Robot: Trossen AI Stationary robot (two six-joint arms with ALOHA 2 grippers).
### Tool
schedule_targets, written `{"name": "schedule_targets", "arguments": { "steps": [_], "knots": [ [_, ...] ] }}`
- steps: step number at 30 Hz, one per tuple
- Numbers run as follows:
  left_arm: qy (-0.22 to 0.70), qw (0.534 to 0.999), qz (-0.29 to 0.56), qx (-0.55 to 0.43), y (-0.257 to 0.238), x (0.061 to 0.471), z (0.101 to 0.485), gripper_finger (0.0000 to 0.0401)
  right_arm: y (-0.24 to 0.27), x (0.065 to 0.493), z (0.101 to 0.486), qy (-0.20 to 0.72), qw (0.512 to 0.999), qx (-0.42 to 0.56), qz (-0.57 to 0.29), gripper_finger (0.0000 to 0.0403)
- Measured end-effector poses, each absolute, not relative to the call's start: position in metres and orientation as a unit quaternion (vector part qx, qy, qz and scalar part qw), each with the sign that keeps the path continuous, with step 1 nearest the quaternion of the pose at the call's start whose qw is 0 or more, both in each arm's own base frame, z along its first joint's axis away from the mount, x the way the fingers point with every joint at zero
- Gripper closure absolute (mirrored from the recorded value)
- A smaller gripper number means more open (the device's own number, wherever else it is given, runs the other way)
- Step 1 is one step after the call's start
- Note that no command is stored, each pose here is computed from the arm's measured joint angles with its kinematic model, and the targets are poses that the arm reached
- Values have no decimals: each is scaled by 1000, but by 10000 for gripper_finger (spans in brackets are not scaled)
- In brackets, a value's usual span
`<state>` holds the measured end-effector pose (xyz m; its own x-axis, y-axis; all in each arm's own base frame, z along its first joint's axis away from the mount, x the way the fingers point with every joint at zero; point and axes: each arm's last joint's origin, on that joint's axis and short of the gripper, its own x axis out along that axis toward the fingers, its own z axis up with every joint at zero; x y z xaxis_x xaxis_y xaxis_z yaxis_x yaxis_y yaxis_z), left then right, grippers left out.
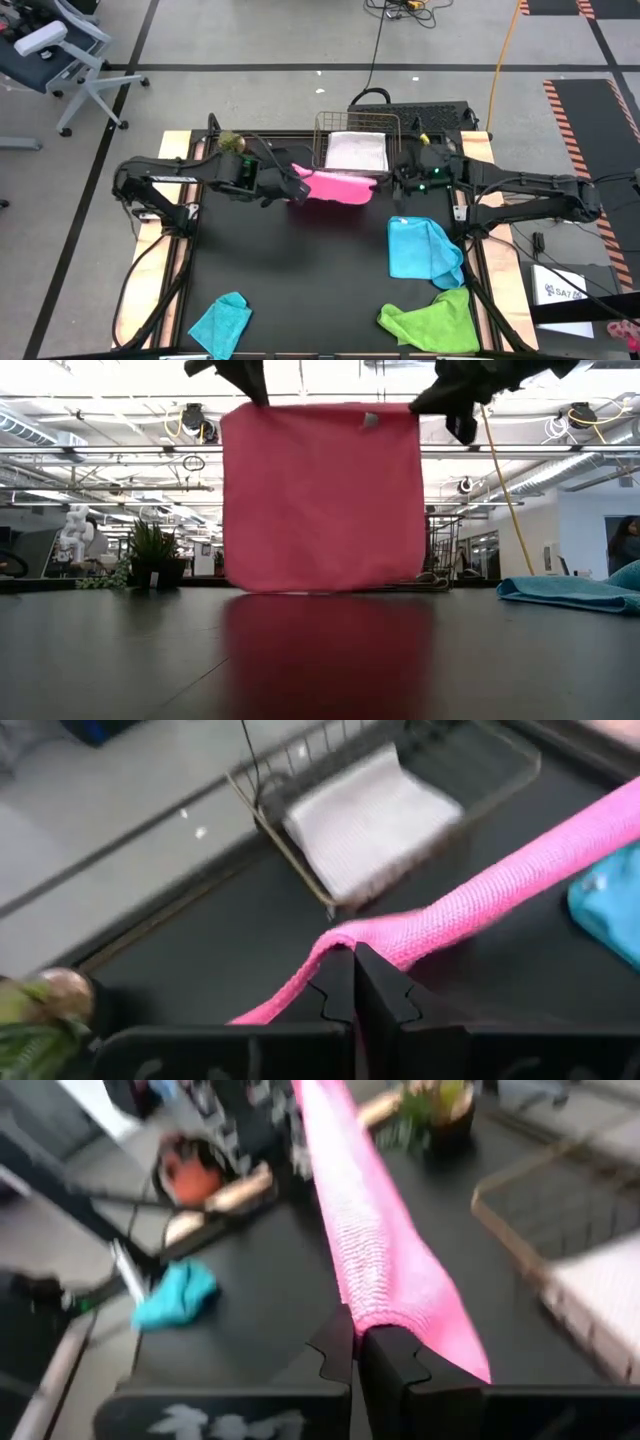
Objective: Fold microfiber towels
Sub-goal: Fold the pink towel
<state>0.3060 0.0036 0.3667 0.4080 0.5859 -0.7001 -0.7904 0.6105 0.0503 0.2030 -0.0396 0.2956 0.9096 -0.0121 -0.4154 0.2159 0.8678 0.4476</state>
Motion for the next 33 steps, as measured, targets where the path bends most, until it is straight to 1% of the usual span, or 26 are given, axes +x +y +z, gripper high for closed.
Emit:
{"name": "schedule_targets", "arguments": {
  "steps": [5, 11, 14, 18, 23, 27, 33],
  "knots": [
    [415, 813, 378, -154, -14, 327, 338, 401, -20, 205, 284, 269, 924, 268, -34, 403],
    [506, 783, 318, -172, -47, 354, 291, 401, 9, 212, 276, 308, 906, 291, 10, 403],
    [533, 770, 298, -186, -62, 359, 276, 401, 23, 216, 261, 328, 893, 307, 26, 403],
    [543, 762, 287, -205, -78, 361, 268, 401, 41, 220, 231, 353, 872, 337, 39, 403],
    [538, 767, 262, -233, -100, 360, 269, 401, 60, 220, 198, 364, 849, 378, 55, 403],
    [535, 774, 238, -240, -119, 358, 268, 401, 73, 219, 183, 363, 837, 403, 74, 403],
    [558, 765, 225, -231, -141, 362, 247, 401, 85, 218, 172, 385, 826, 403, 83, 403]
  ]
}}
